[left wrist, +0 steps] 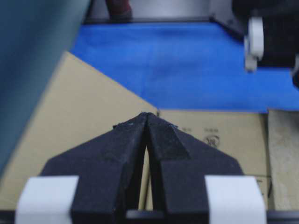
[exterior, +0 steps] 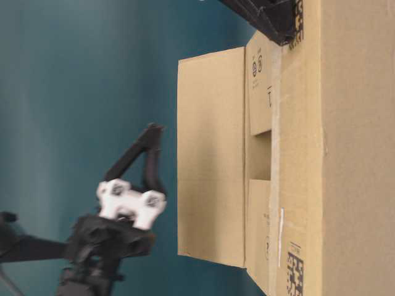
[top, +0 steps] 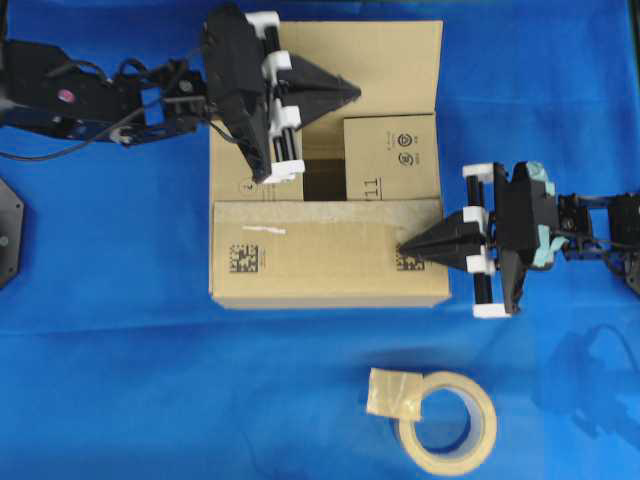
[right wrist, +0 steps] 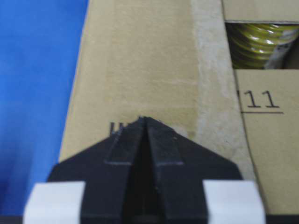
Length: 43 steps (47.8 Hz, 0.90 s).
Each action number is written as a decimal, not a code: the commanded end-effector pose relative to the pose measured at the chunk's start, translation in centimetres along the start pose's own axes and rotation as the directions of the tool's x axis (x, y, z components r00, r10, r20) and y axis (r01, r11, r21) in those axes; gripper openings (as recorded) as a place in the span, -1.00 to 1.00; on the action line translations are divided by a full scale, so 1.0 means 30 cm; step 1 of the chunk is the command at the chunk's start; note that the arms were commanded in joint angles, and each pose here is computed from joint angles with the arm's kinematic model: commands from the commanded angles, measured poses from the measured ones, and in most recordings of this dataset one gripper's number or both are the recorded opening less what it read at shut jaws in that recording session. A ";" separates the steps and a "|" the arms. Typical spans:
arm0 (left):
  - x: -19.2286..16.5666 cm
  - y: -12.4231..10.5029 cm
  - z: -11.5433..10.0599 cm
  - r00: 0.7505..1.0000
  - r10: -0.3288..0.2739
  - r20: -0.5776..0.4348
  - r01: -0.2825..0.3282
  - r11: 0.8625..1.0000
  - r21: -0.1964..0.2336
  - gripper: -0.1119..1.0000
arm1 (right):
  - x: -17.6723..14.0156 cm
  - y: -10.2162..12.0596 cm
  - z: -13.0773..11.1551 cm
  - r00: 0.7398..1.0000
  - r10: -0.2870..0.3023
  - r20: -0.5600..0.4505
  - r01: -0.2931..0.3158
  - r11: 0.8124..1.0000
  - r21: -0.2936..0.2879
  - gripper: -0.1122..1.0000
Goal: Close the cardboard box.
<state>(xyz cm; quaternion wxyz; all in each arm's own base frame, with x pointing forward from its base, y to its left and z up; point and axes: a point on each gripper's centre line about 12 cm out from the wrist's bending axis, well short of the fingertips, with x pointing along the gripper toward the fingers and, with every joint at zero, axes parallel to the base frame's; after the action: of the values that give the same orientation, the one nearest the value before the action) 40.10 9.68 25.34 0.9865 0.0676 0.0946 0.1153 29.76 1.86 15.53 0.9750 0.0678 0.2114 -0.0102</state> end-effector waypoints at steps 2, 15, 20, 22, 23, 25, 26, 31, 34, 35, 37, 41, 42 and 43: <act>-0.029 0.065 0.103 0.997 0.043 0.057 -0.042 0.999 -0.017 -0.80 | 0.005 -0.003 0.009 1.000 -0.004 0.004 0.004 1.000 0.004 -0.80; 0.002 0.257 0.096 0.985 0.145 -0.095 -0.150 0.988 -0.047 -0.80 | 0.006 -0.003 0.009 1.000 -0.004 0.005 0.004 1.000 0.004 -0.80; 0.027 0.327 0.076 0.967 0.166 -0.192 -0.180 0.982 -0.059 -0.80 | 0.006 -0.003 0.009 1.000 -0.004 0.005 0.004 1.000 0.004 -0.80; 0.039 0.355 0.066 0.955 0.168 -0.245 -0.189 0.980 -0.063 -0.80 | 0.006 -0.003 0.009 1.000 -0.004 0.004 0.004 1.000 0.004 -0.80; 0.045 0.364 0.060 0.949 0.167 -0.266 -0.191 0.979 -0.067 -0.80 | 0.006 -0.003 0.009 1.000 -0.004 0.005 0.004 1.000 0.004 -0.80; 0.054 0.379 0.056 0.938 0.164 -0.305 -0.196 0.978 -0.077 -0.80 | 0.006 -0.003 0.009 1.000 -0.004 0.005 0.004 1.000 0.004 -0.80; 0.059 0.386 0.053 0.932 0.162 -0.324 -0.198 0.977 -0.080 -0.80 | 0.006 -0.003 0.009 1.000 -0.004 0.005 0.004 1.000 0.002 -0.80; 0.085 0.403 0.038 0.896 0.136 -0.422 -0.192 0.977 -0.092 -0.80 | 0.006 -0.003 0.008 1.000 -0.004 0.004 0.004 1.000 0.002 -0.80; 0.101 0.404 0.031 0.872 0.116 -0.476 -0.181 0.979 -0.093 -0.80 | 0.006 -0.003 0.008 1.000 -0.005 0.004 0.005 1.000 0.002 -0.80; 0.107 0.402 0.026 0.863 0.108 -0.494 -0.176 0.980 -0.094 -0.80 | 0.006 -0.003 0.008 1.000 -0.005 0.004 0.005 1.000 0.002 -0.80; 0.116 0.403 0.025 0.849 0.096 -0.520 -0.171 0.981 -0.097 -0.80 | 0.006 -0.005 0.008 1.000 -0.006 0.004 0.006 1.000 0.003 -0.80; 0.136 0.409 0.019 0.822 0.080 -0.564 -0.163 0.982 -0.099 -0.80 | 0.006 -0.005 0.008 1.000 -0.006 0.004 0.006 1.000 0.001 -0.80; 0.139 0.409 0.017 0.817 0.076 -0.571 -0.162 0.982 -0.101 -0.80 | 0.006 -0.003 0.008 1.000 -0.005 0.004 0.005 1.000 0.000 -0.80; 0.143 0.410 0.014 0.813 0.074 -0.577 -0.161 0.982 -0.101 -0.80 | 0.006 -0.005 0.008 1.000 -0.006 0.004 0.006 1.000 0.001 -0.80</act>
<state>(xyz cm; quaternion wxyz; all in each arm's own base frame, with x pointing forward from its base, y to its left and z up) 41.23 22.14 25.23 0.9043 -0.0362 0.3775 0.1960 29.82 1.87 15.50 0.9751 0.0656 0.2114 -0.0095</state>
